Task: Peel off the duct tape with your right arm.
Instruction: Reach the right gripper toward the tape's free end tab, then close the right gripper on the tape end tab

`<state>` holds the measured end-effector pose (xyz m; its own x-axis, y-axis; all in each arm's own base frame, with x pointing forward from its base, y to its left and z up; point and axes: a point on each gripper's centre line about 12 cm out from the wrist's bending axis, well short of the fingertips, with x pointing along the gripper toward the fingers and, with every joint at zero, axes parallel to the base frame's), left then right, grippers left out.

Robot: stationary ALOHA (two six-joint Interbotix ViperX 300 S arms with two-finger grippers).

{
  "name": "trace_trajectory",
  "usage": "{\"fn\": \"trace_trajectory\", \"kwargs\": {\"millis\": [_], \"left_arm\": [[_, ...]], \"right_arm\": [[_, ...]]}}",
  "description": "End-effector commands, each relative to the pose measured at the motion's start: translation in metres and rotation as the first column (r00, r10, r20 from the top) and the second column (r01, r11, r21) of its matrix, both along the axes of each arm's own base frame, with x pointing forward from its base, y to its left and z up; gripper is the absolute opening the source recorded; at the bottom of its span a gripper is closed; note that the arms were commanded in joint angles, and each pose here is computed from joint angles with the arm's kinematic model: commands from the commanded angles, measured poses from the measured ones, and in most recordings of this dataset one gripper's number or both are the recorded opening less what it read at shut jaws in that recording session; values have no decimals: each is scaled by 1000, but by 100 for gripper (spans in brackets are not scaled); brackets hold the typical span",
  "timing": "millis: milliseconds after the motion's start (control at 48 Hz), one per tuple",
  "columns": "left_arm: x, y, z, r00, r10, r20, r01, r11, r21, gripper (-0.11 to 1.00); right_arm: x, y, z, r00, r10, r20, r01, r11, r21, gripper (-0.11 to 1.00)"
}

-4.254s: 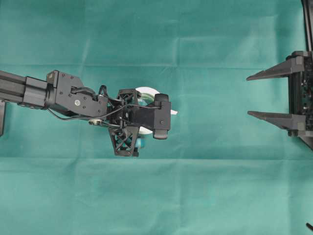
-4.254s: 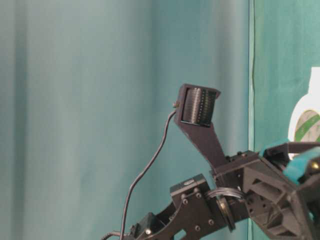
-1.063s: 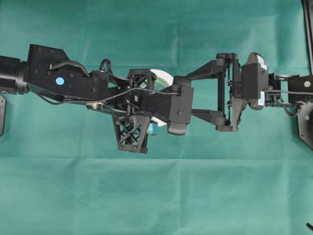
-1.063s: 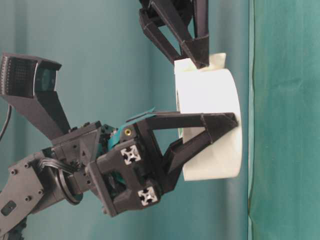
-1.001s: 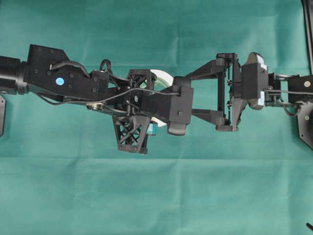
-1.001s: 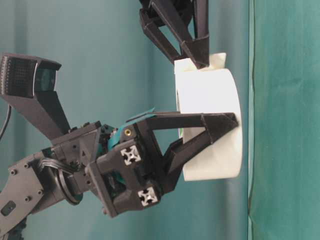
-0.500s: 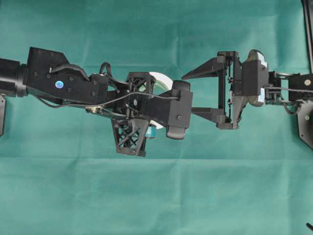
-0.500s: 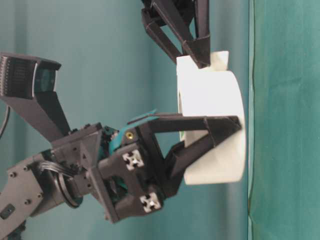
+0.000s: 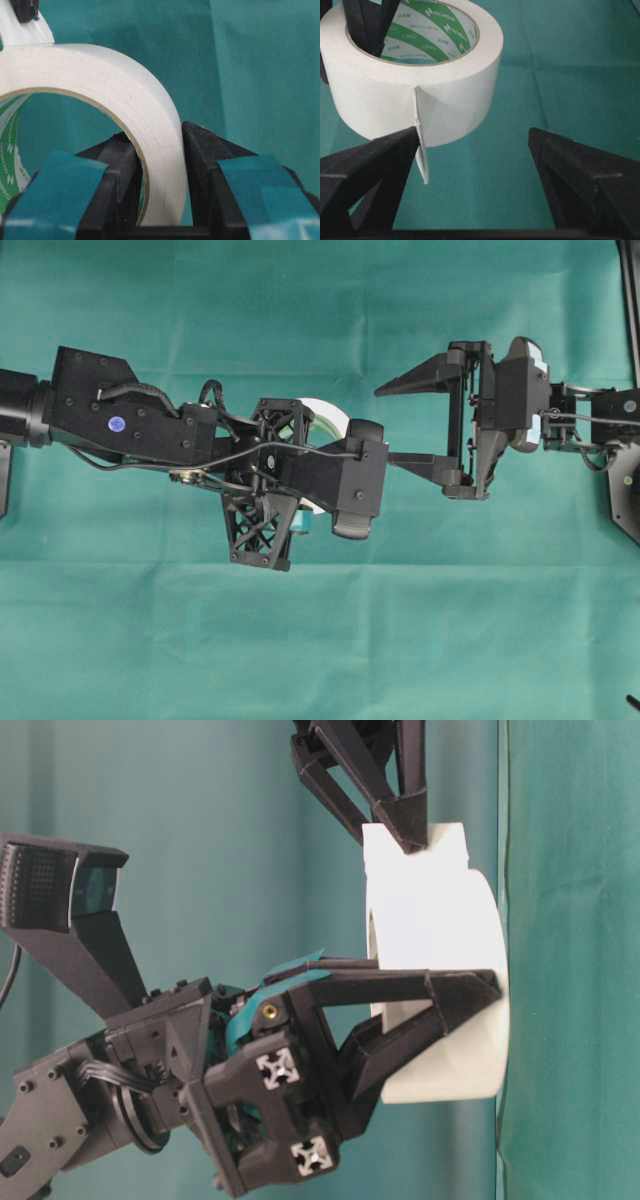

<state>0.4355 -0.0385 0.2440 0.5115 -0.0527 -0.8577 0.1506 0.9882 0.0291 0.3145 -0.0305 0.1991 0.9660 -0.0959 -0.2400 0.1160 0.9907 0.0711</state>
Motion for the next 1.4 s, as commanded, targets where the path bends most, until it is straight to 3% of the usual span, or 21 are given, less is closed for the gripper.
{"fn": "trace_trajectory", "kwargs": {"millis": [0, 313, 480, 542, 730, 855, 1376], "left_arm": [[-2, 0, 27, 997, -5, 71, 5, 1000, -1, 21], [-2, 0, 25, 998, -5, 69, 5, 1000, -1, 21], [-3, -1, 25, 998, -6, 68, 6, 1000, -1, 21], [-2, -1, 26, 998, -6, 69, 6, 1000, -1, 21], [-2, -1, 26, 997, -6, 71, 6, 1000, -1, 21], [-2, -2, 25, 998, -8, 69, 8, 1000, -1, 21], [-1, -1, 23, 998, -6, 62, 6, 1000, -1, 21]], "right_arm": [[6, 1, 8, 1000, 6, 31, -6, 1000, -1, 68], [19, 7, 2, 999, 33, 19, -33, 999, -11, 68], [19, 7, 2, 999, 33, 19, -32, 999, -9, 63], [18, 7, 1, 999, 32, 18, -31, 999, -8, 54], [15, 8, -2, 999, 35, 7, -34, 999, -10, 8], [12, 8, -2, 999, 36, 5, -36, 999, -11, -5], [10, 8, 3, 999, 36, 22, -35, 999, -12, -8]]}}
